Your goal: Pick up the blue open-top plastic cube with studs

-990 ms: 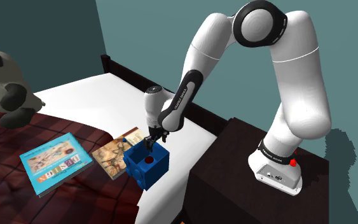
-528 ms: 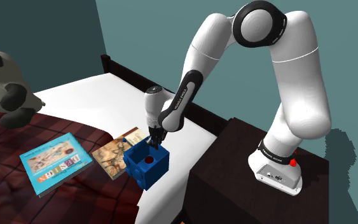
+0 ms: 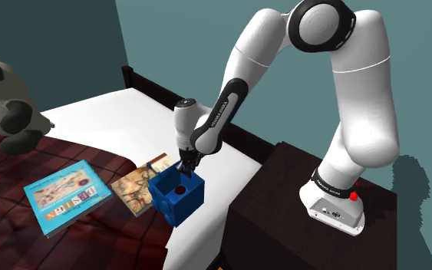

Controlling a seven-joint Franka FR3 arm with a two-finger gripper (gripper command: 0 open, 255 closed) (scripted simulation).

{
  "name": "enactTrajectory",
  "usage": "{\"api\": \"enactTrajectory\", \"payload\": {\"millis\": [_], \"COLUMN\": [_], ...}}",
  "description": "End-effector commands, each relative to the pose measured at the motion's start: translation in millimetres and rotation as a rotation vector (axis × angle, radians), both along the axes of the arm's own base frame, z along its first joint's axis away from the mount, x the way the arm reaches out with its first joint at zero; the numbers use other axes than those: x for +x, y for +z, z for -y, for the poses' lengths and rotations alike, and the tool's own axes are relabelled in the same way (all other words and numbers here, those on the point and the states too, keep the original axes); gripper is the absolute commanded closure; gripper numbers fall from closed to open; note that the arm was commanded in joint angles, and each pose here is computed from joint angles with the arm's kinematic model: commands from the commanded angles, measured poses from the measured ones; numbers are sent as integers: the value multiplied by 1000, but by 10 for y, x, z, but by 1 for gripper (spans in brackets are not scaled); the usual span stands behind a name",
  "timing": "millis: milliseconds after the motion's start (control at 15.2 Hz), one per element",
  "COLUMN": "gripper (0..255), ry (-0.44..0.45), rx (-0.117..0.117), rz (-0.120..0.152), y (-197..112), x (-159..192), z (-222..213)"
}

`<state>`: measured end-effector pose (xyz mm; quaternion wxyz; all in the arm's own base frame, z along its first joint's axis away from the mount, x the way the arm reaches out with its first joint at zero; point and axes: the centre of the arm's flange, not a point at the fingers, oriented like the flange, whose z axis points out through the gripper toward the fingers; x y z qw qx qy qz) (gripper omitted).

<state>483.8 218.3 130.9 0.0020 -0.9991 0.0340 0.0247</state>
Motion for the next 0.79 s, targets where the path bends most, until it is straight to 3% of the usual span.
{"api": "enactTrajectory", "payload": {"millis": [0, 726], "gripper": [255, 255], "ry": [0, 0], "rx": [1, 1], "rz": [1, 1], "y": [112, 595], "x": [1, 1], "z": [0, 0]}}
